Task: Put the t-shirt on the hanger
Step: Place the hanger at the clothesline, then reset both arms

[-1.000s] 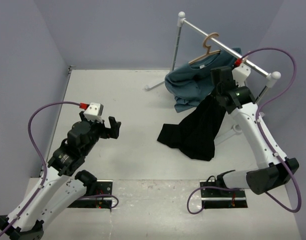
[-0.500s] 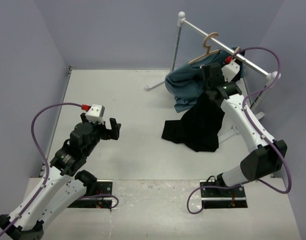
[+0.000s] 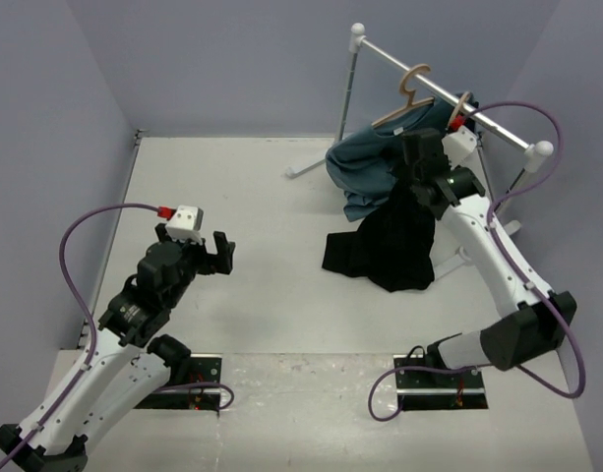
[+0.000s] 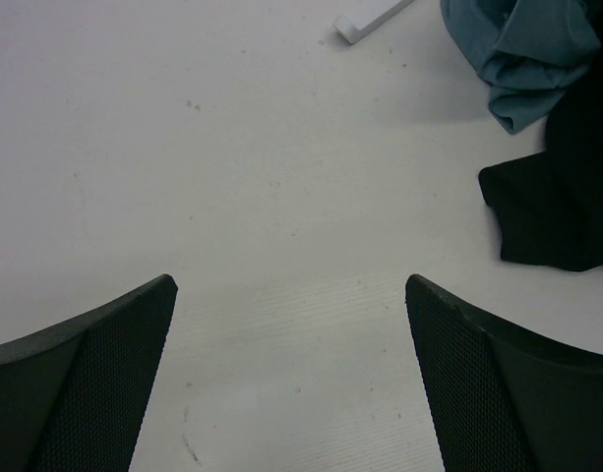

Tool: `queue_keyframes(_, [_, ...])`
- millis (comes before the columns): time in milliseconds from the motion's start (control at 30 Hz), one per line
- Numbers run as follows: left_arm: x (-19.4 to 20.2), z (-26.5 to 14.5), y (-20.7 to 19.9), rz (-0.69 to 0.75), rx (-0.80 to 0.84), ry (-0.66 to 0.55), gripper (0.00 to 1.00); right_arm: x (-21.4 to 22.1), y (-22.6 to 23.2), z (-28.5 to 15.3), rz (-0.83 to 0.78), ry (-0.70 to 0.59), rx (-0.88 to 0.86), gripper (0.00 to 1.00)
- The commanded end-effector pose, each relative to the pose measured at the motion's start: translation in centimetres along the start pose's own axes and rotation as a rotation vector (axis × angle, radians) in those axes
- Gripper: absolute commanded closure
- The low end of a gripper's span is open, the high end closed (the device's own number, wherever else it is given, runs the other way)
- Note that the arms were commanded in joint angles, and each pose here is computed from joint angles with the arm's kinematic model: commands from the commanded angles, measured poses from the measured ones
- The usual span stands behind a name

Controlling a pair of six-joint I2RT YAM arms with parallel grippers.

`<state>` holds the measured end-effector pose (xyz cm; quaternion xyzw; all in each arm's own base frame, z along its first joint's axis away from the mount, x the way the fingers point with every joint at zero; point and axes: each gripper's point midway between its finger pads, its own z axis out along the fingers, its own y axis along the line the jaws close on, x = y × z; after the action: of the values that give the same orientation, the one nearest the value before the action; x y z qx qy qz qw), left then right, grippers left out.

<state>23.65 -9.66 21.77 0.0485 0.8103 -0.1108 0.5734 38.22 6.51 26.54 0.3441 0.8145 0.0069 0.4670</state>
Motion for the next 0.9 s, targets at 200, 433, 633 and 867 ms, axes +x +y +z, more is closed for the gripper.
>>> queue_keyframes(200, [-2.4, -0.9, 5.1, -0.145, -0.315, -0.093, 0.0, -5.0, -2.7, -12.8, -0.187, -0.156, -0.391, 0.01])
queue_keyframes(433, [-4.5, -3.6, 6.9, -0.144, -0.399, -0.147, 0.0, -4.1, -11.7, -16.9, -0.354, -0.251, -0.335, 0.01])
queue_keyframes(633, [-3.4, -3.7, 7.3, -0.141, -0.399, -0.175, 0.0, -1.3, -14.8, -19.5, -0.367, -0.275, -0.465, 0.01])
queue_keyframes(867, [-2.2, -3.1, 7.2, -0.116, -0.388, -0.142, 0.0, 0.0, -16.4, -19.4, -0.308, -0.314, -0.487, 0.01])
